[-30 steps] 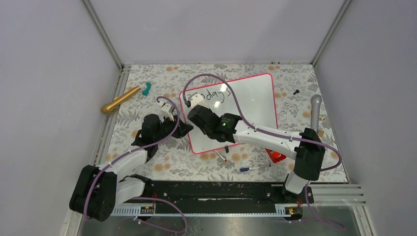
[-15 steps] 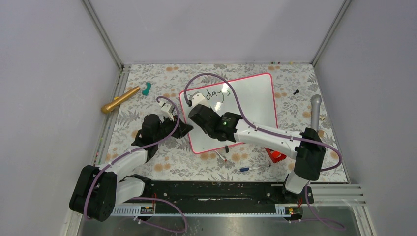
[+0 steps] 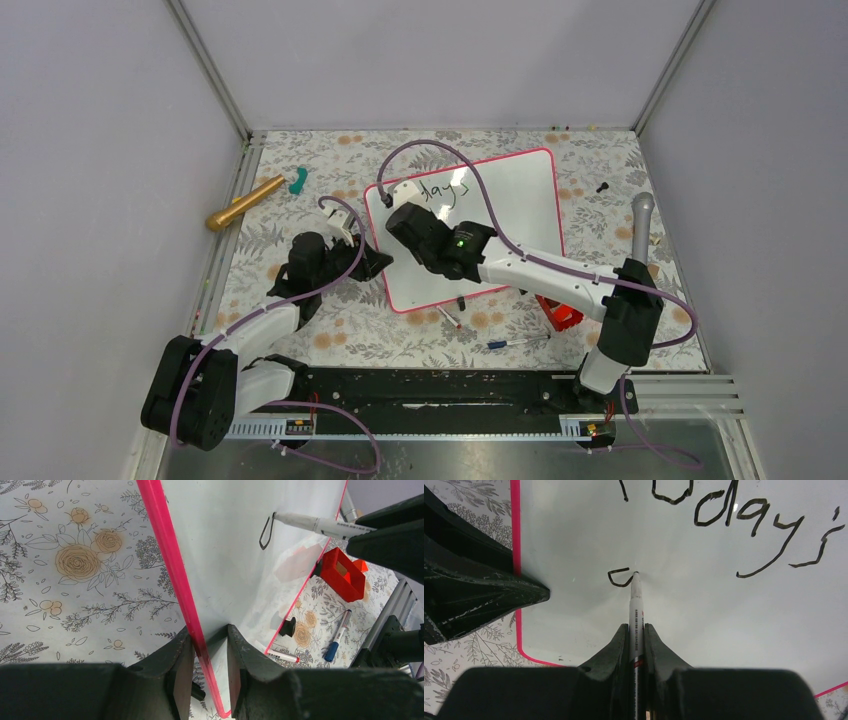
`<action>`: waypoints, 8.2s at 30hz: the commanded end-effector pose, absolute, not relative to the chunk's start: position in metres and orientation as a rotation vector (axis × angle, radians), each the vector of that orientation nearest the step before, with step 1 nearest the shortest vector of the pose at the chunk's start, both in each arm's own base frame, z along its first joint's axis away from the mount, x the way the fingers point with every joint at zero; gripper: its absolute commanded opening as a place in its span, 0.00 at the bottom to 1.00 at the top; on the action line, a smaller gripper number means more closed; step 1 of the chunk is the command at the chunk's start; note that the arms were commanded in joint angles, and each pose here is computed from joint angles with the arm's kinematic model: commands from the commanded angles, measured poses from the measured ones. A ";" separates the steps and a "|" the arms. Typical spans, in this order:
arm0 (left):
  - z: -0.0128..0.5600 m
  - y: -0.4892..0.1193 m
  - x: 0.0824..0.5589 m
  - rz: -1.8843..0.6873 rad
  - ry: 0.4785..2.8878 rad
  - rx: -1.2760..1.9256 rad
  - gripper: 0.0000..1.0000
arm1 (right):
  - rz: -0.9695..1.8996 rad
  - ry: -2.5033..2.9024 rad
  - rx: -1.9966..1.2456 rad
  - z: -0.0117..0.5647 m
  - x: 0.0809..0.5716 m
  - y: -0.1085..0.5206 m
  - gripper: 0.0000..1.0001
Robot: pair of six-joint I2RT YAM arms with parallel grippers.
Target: Write a sentence on the whiteboard
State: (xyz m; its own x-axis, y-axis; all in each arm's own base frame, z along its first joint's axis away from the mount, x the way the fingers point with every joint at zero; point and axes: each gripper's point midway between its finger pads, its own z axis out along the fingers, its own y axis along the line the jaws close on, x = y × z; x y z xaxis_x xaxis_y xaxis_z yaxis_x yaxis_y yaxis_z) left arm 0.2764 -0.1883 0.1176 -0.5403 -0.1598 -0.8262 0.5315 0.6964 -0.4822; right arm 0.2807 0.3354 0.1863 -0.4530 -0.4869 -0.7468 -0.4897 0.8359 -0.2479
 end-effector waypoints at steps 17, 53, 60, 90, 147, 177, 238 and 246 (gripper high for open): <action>0.127 -0.182 0.289 -0.827 1.900 0.307 0.14 | 0.036 2.118 -0.685 0.198 0.287 0.333 0.00; 0.127 -0.182 0.289 -0.828 1.899 0.308 0.13 | 0.231 2.087 -0.670 0.228 0.261 0.323 0.00; 0.128 -0.182 0.290 -0.826 1.899 0.306 0.13 | 0.163 2.096 -0.622 0.227 0.274 0.306 0.00; 0.127 -0.182 0.290 -0.827 1.900 0.307 0.13 | 0.070 2.162 -0.584 0.207 0.292 0.277 0.00; 0.126 -0.182 0.289 -0.827 1.903 0.307 0.13 | 0.092 2.197 -0.651 0.190 0.305 0.296 0.00; 0.127 -0.182 0.290 -0.823 1.901 0.306 0.13 | -0.017 2.229 -0.659 0.188 0.297 0.267 0.00; 0.126 -0.181 0.290 -0.821 1.902 0.307 0.13 | 0.148 2.298 -0.721 0.177 0.283 0.285 0.00; 0.127 -0.181 0.290 -0.821 1.902 0.306 0.13 | 0.212 2.270 -0.717 0.191 0.282 0.292 0.00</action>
